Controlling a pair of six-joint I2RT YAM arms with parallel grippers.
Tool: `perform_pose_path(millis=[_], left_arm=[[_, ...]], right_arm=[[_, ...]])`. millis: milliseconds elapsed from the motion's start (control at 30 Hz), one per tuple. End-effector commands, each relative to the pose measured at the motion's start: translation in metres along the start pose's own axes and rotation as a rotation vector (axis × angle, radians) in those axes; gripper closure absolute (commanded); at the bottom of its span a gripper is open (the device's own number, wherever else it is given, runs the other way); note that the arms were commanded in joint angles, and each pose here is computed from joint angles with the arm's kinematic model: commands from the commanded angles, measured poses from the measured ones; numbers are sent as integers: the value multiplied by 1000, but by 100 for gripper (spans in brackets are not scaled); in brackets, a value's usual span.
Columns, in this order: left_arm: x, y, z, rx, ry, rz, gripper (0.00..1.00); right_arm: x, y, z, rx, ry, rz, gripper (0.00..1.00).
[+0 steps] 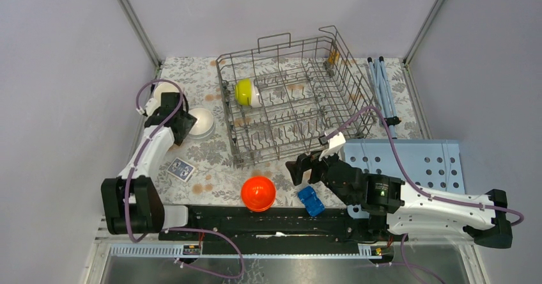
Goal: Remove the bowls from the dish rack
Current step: Place the bowl with the bowl, then pick up the bowl from the dish rack.
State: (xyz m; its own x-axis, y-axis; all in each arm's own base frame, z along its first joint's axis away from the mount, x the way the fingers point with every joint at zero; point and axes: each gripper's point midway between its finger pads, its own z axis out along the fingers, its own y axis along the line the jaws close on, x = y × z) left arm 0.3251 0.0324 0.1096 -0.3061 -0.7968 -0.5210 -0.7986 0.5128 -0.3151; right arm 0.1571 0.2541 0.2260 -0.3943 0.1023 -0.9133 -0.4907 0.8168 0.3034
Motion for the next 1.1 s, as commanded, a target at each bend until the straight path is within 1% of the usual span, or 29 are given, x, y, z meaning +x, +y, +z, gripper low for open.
perform_pose_path(millis=[0,67,133,200,300,333,400,467,533,667,767,867,967,1067], left_arm=[[-37,-33,-49,173,-87,-20,27],[-45,-43,-68,251,-108,-11,16],[-48,-58,-89,368,-127,14,9],[-44,-77,-113,527,-137,43,8],[-29,-105,-147,755,-148,120,7],[-23,-113,-156,800,-153,151,7],[-9,-125,-166,846,-150,217,7],[4,-133,-164,839,-147,271,7],[19,-137,-155,827,-109,308,8],[39,-131,-130,783,-46,297,13],[53,-127,-116,758,5,285,16],[62,-122,-105,719,29,282,17],[66,-116,-95,684,35,272,18],[73,-114,-88,668,61,268,18]], right_arm=[[-35,9,0,16,-65,0,0],[-49,15,4,32,-81,-23,0],[-66,20,11,68,-106,-41,0],[-80,27,25,72,-117,-75,0],[-102,37,56,27,-98,-66,0],[-107,38,68,11,-68,-59,0],[-122,37,92,-6,-61,-37,0],[-132,28,122,-14,-80,-14,2],[-140,15,151,-15,-81,45,9],[-150,-6,208,-81,-33,167,23],[-145,-14,245,-159,17,199,26],[-141,-31,276,-180,43,235,27],[-135,-45,304,-203,81,275,33],[-123,-51,329,-223,124,271,38]])
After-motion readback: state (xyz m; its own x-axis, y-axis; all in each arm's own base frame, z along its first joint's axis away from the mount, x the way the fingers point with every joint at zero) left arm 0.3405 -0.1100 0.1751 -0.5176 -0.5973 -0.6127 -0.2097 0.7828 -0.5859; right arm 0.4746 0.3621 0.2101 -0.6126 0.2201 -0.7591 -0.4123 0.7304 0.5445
